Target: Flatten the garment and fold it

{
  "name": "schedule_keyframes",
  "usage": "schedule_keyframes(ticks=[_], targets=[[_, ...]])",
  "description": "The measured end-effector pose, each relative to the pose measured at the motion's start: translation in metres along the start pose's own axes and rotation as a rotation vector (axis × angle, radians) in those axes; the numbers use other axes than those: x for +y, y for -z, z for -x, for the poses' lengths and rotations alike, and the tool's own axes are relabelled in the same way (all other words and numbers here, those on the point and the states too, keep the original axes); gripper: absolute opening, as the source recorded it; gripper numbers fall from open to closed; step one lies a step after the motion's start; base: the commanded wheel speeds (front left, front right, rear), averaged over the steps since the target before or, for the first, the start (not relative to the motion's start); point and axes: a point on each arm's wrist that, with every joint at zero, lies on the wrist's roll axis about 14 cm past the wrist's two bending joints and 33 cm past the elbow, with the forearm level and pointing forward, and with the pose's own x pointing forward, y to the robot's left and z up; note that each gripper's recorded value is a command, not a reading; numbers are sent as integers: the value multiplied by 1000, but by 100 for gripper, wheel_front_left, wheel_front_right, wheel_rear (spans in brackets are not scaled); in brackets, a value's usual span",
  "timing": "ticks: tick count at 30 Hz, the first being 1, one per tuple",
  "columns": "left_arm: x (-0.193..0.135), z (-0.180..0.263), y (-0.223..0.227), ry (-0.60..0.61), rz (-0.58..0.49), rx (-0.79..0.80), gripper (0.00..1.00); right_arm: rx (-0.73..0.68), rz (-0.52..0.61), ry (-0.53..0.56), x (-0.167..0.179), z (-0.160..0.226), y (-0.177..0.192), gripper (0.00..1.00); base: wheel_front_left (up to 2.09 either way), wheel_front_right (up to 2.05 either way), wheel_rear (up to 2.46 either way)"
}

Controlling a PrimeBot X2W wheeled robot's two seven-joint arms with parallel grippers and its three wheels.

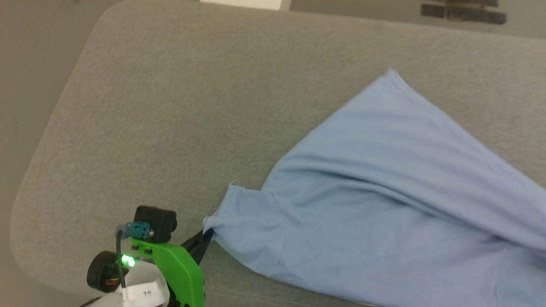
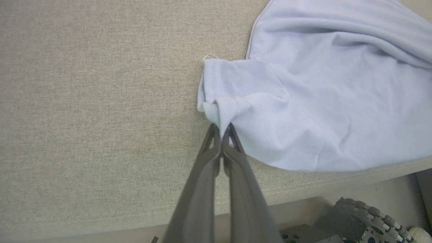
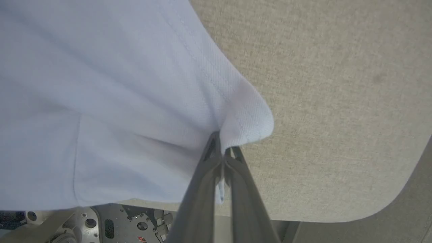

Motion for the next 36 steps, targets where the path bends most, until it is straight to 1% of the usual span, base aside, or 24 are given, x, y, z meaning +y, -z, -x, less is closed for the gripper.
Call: schedule_keyframes(ticks=[2,6,10,13,14,15,17,19,22,26,28,32,36], targets=[[-4,1,-1,8,-7,-9,0,31,-16,18,-3,9,27,0,0,0,0],[-14,1,-3,33,-11,-21,0,64,-43,30,2,21,66,0,0,0,0],[-19,-1,-4,50,-26,-21,0,78,-82,14,13,26,87,0,0,0,0],[-20,-1,-3,53,-26,-17,0,73,-83,21,14,27,86,0,0,0,0],[-20,-1,-2,53,-25,-14,0,71,-78,18,16,27,84,47,0,0,0],[-19,-2,-2,52,-24,-13,0,65,-71,15,17,27,81,100,0,0,0],[-18,-1,0,49,-20,-9,0,44,-54,9,20,28,72,100,0,0,0],[-17,-1,0,44,-15,-8,0,-3,-27,-4,23,31,52,100,0,0,0],[-14,-1,0,37,-8,-7,0,-119,6,-61,35,40,6,100,0,0,0],[-13,-1,-5,30,-8,-23,0,-270,86,-171,69,56,-61,100,0,0,0],[-12,-2,-9,27,-5,-33,0,-319,137,-208,87,59,-88,100,0,0,0],[-9,-4,-13,16,0,-41,0,-358,230,-267,122,51,-131,100,0,0,0],[-3,-8,-19,-6,12,-73,0,-325,271,-283,144,25,-159,100,0,0,0]])
